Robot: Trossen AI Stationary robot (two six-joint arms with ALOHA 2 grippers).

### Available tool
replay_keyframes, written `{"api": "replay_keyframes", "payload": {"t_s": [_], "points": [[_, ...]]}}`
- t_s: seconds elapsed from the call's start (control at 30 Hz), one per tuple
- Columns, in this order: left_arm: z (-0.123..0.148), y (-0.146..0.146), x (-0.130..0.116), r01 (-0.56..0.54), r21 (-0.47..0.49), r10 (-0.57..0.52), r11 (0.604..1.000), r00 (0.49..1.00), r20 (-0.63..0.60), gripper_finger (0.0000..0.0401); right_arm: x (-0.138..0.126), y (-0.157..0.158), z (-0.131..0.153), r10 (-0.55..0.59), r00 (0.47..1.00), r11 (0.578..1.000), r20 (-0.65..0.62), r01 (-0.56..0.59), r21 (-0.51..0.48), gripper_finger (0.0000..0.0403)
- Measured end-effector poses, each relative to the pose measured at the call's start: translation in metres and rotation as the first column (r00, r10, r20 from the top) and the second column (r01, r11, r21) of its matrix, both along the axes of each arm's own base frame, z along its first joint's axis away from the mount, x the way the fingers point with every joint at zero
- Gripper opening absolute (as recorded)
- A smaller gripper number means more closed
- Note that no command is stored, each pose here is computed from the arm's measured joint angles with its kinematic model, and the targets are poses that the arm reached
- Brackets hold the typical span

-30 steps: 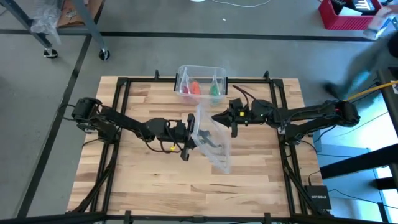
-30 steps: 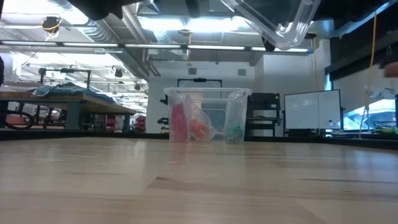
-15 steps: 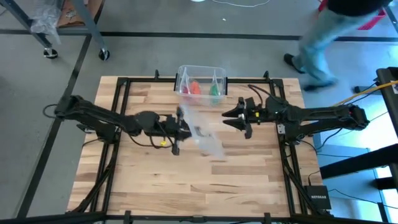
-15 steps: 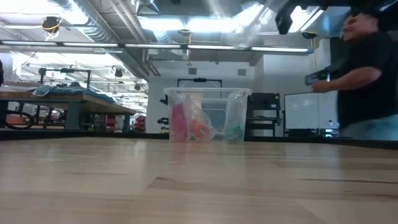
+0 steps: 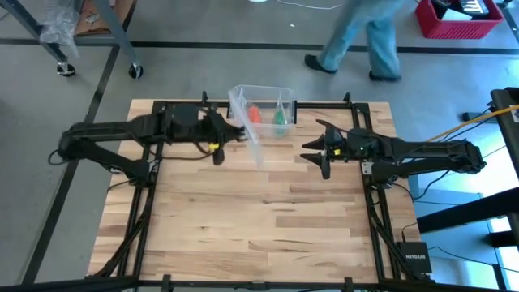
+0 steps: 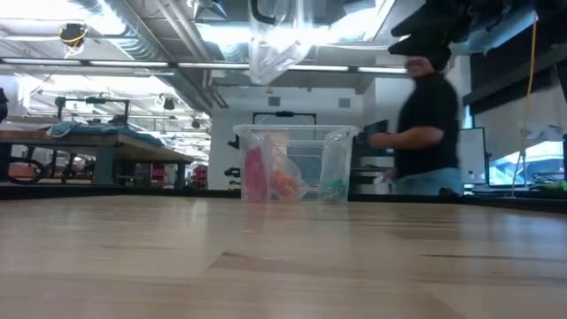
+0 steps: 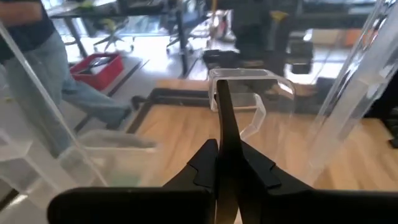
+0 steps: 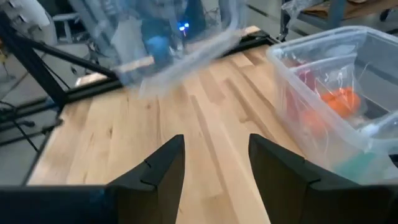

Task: Roll bandage
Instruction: Close the transparent bin

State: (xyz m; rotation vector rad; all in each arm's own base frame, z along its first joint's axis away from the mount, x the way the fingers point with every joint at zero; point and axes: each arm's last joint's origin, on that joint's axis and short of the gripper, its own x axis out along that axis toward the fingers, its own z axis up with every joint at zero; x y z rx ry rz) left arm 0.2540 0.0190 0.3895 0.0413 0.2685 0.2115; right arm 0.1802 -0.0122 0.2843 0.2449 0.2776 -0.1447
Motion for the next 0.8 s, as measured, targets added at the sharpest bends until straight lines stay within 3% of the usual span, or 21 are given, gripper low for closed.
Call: {"api": "replay_keyframes", "payload": {"t_s": [0.23, 0.5, 0.67, 0.8], "points": [[0.025, 0.031, -0.011, -0.1, 0.072, 0.106, 0.992, 0.991, -0.081, 0.0021, 0.0, -0.002, -0.014, -0.045, 0.999, 0.999, -0.027, 0.044, -0.03, 0.0182], [0.015, 0.056, 0.002, -0.132, 0.11, 0.151, 0.985, 0.97, -0.191, 0.0021, -0.003, -0.028, -0.033, -0.2, 0.978, 0.979, 0.058, 0.202, -0.035, 0.0182], [0.01, 0.073, 0.009, -0.126, 0.18, 0.176, 0.975, 0.939, -0.295, 0.0023, -0.011, -0.049, -0.046, -0.375, 0.927, 0.921, 0.032, 0.376, -0.1, 0.0182], [0.002, 0.085, 0.019, -0.09, 0.25, 0.179, 0.964, 0.916, -0.359, 0.0022, -0.014, -0.069, -0.062, -0.522, 0.843, 0.831, 0.13, 0.537, -0.147, 0.0182]]}}
